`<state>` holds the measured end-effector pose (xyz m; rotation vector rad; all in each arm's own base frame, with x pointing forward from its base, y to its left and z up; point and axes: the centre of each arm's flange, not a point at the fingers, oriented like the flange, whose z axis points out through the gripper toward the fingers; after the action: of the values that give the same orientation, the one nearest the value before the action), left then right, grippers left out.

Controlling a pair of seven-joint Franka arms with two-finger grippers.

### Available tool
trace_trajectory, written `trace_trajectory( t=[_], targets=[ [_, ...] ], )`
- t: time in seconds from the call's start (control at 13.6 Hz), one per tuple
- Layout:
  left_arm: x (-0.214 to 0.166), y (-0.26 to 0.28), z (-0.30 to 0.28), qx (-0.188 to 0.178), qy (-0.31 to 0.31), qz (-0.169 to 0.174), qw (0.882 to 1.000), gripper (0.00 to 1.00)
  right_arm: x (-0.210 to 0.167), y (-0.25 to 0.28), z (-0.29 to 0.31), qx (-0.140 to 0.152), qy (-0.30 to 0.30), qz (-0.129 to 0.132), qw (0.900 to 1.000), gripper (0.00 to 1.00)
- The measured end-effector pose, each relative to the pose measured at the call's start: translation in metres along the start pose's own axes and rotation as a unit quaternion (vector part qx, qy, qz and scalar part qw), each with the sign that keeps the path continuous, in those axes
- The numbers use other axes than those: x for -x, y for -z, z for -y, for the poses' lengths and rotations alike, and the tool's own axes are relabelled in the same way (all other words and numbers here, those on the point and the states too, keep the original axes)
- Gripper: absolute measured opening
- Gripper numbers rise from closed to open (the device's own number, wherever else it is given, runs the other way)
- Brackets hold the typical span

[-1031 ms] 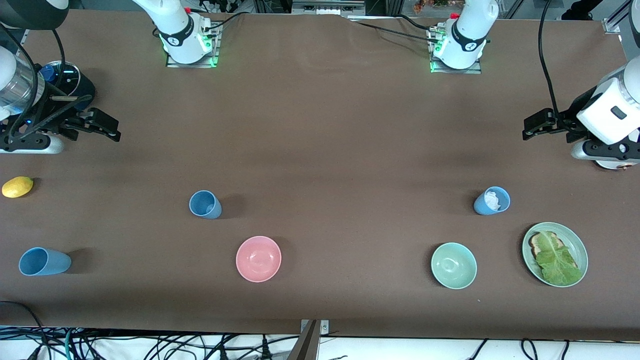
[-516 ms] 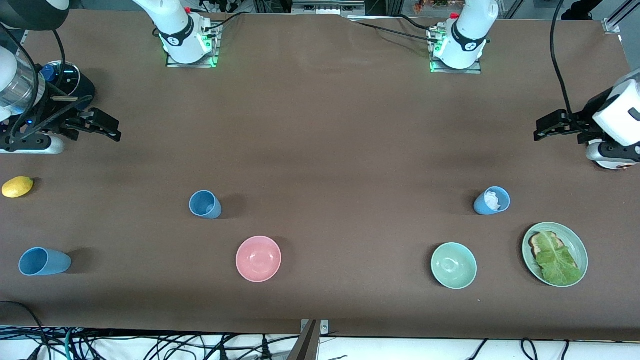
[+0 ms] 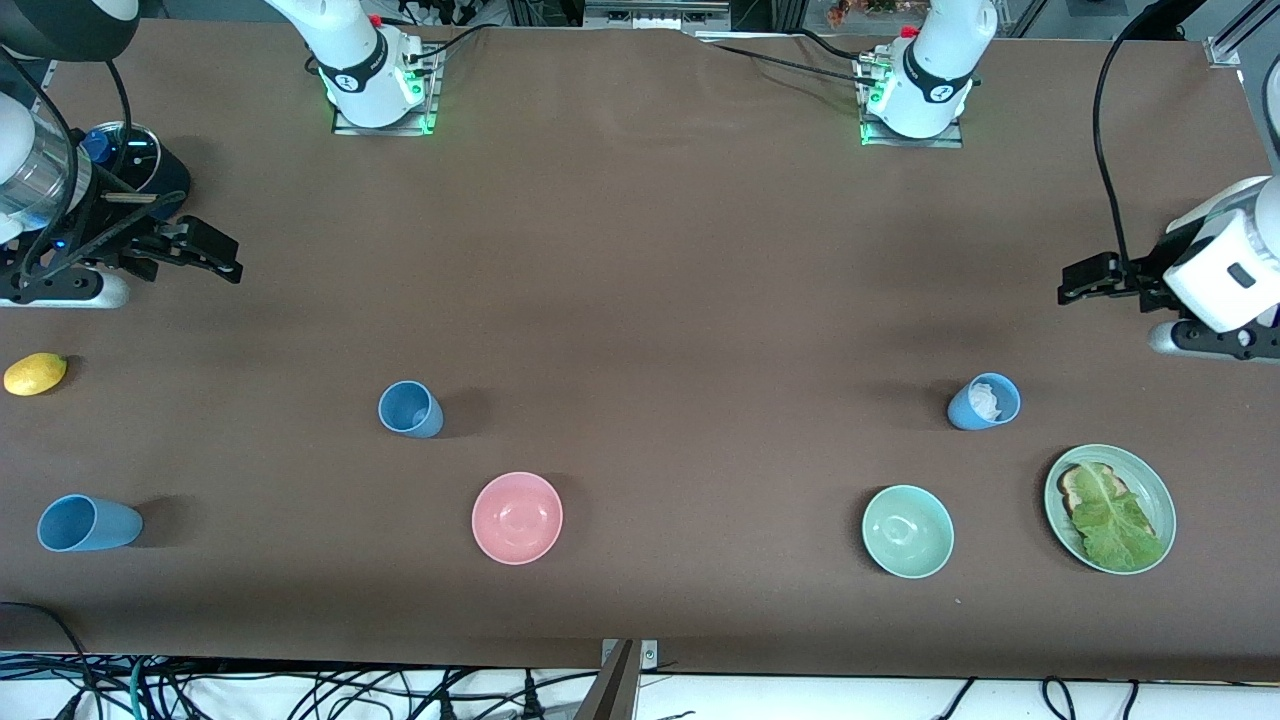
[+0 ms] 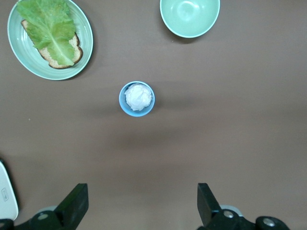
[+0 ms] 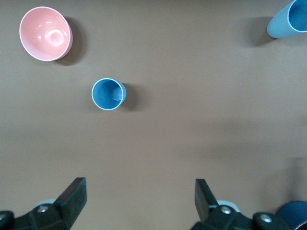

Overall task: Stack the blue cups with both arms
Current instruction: 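Move the left gripper down over the small tissue-filled blue cup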

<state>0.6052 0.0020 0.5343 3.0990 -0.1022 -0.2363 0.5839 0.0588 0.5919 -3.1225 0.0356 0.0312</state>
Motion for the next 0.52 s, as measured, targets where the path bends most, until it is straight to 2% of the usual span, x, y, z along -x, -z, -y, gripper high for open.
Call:
trace_trajectory(
  t=[0.52],
  targets=[
    [-0.014, -0.093, 0.03, -0.003, -0.006, -0.021, 1.0, 1.0, 0.0, 0.0, 0.0, 0.0, 0.0, 0.0, 1.0, 1.0]
  ],
)
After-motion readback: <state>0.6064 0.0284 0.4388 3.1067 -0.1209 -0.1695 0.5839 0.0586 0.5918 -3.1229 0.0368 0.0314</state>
